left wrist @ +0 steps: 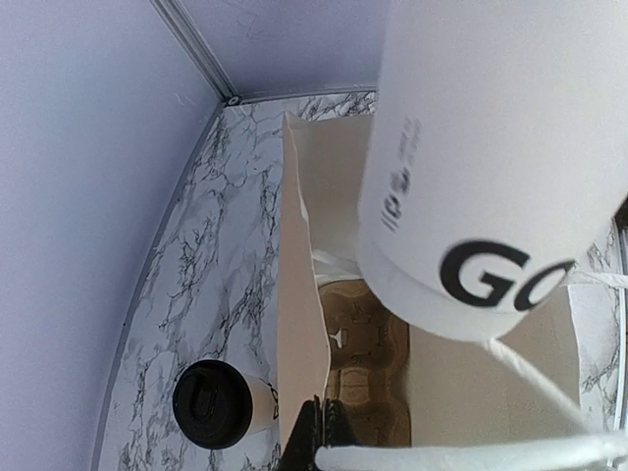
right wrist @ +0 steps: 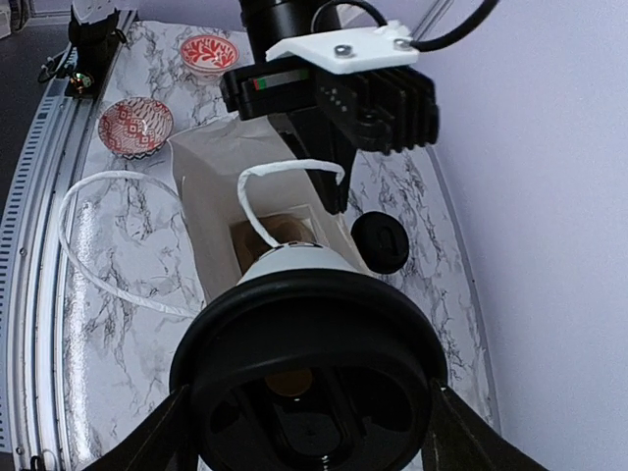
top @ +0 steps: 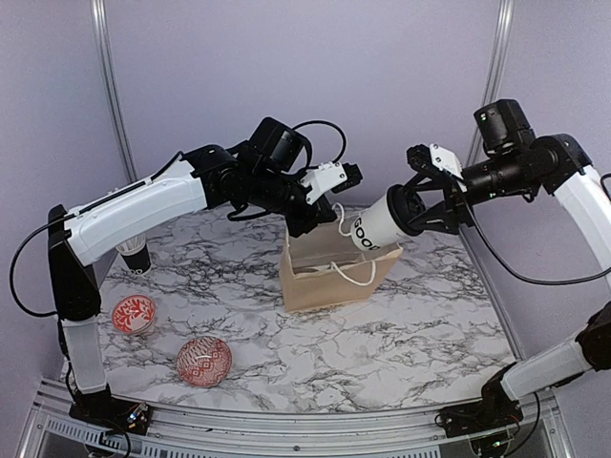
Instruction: Pack the takeout coffee
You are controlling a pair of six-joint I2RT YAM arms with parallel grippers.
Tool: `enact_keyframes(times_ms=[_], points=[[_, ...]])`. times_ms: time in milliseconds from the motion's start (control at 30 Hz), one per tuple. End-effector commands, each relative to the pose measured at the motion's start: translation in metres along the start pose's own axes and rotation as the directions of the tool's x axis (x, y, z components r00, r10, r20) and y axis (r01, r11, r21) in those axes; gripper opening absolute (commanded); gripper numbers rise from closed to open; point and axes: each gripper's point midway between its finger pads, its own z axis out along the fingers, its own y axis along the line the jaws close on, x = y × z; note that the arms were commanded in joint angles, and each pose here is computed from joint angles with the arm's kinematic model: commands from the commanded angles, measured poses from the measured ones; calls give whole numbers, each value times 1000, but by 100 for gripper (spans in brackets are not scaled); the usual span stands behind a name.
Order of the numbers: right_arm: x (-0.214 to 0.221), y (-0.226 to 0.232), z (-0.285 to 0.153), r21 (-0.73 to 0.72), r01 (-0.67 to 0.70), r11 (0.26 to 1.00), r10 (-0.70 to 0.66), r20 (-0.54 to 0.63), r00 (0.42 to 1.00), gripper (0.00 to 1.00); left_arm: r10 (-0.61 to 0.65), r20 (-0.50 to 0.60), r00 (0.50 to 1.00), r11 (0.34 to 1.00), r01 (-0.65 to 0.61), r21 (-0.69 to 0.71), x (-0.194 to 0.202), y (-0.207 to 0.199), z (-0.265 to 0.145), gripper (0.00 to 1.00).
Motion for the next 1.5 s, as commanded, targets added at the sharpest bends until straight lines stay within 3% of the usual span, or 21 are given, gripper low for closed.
enact_keyframes(times_ms=[0,367,967,1167,1467], points=[[11,22,11,-27,33,999,-35,-66,997,51,-69,32,997,995,71,-71,-14,14,-16,0],[18,32,11,15,71,997,-69,-101,992,52,-152,51,987,986,155,-55,-21,9,-27,0],[9,67,72,-38,289,957,-289,-252,924,51,-234,-10,972,965,233,119,-27,-61,-40,0],[22,58,81,-32,391,920,-377,-346,859,52,-235,-17,972,969,235,82,-23,-56,-48,0],[27,69,89,-112,411,905,-424,-334,842,52,-214,-74,974,976,217,33,-7,-52,-41,0]])
